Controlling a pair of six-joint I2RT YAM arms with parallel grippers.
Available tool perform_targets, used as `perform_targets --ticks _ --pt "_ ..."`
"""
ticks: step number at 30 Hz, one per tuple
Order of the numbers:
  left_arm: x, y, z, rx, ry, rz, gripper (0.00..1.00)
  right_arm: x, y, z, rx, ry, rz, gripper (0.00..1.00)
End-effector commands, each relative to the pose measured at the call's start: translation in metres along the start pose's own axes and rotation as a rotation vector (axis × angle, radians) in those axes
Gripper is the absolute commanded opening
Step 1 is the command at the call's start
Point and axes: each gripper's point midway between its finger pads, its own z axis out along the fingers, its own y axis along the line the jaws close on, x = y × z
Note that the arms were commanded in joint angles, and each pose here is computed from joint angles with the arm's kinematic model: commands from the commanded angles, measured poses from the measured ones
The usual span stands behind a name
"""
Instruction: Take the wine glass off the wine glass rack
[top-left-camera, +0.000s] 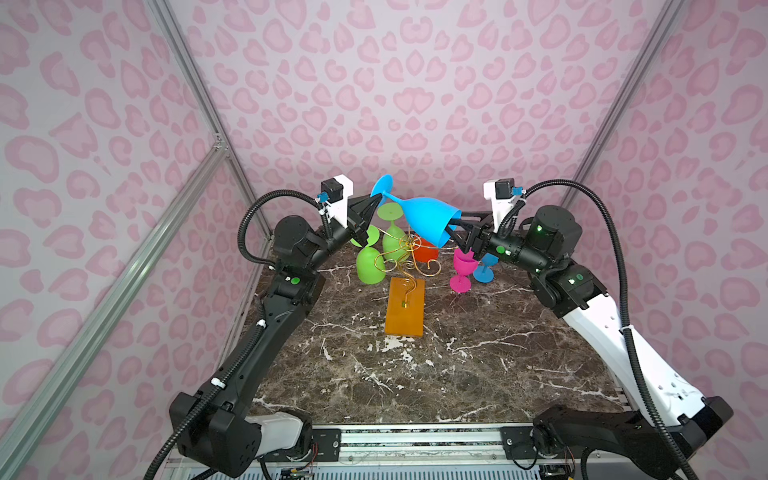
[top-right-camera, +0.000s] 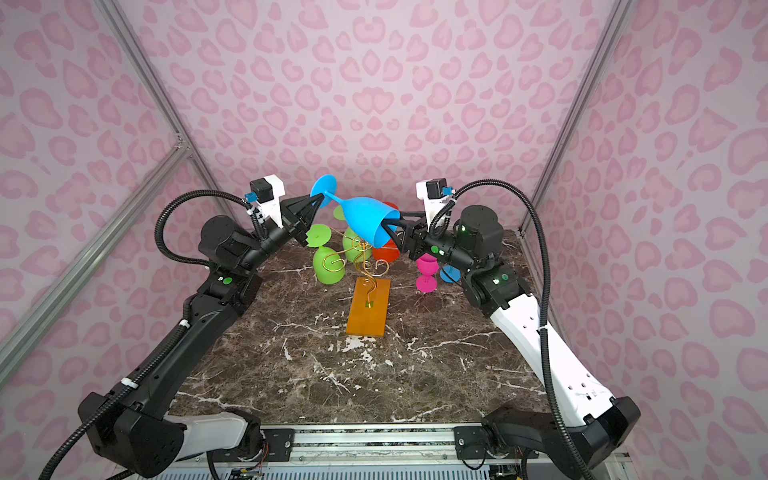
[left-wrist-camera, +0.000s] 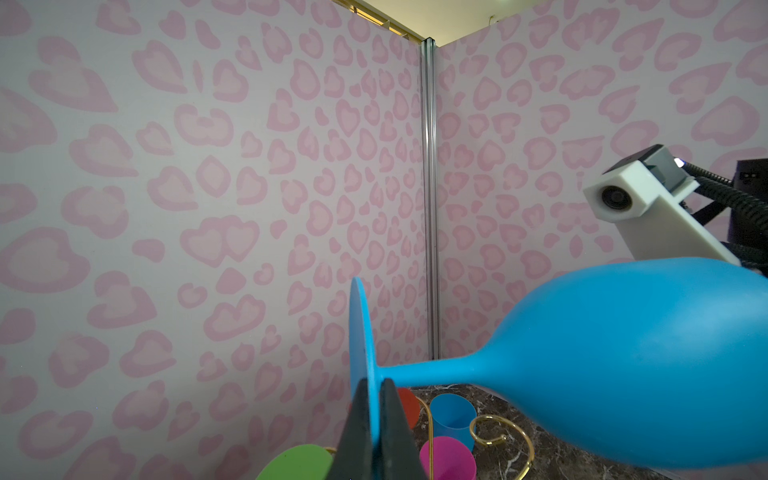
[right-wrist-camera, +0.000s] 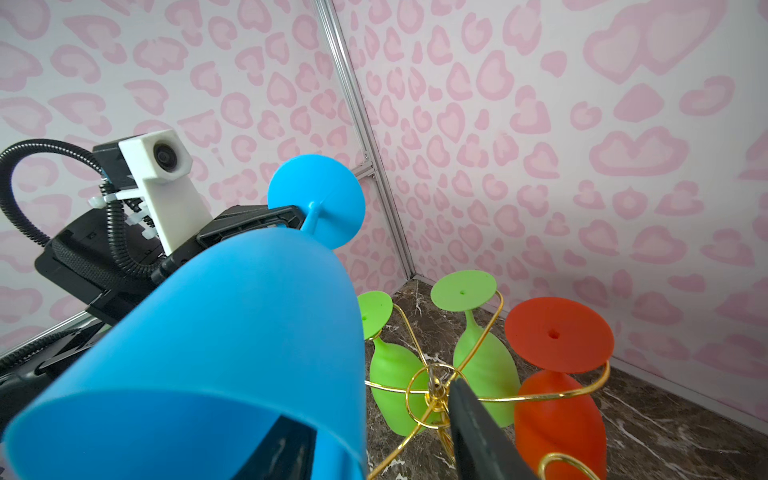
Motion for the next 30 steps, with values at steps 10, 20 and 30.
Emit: perform_targets --ticks 10,20,30 --pt "-0.005 -0.003 -0.003 0.008 -0.025 -0.020 0.08 -0.009 0.014 0.007 -0.023 -0.034 -0.021 0.00" --pt "-0.008 0.004 -0.012 -0.060 -0.027 -0.008 0.44 -0.018 0.015 0.000 0.036 -0.079 -0.014 0.00" --pt "-0.018 0.040 -0.049 -0.352 -0.007 -0.044 0.75 -0.045 -0.015 -0.074 0.285 -0.166 -0.072 0.00"
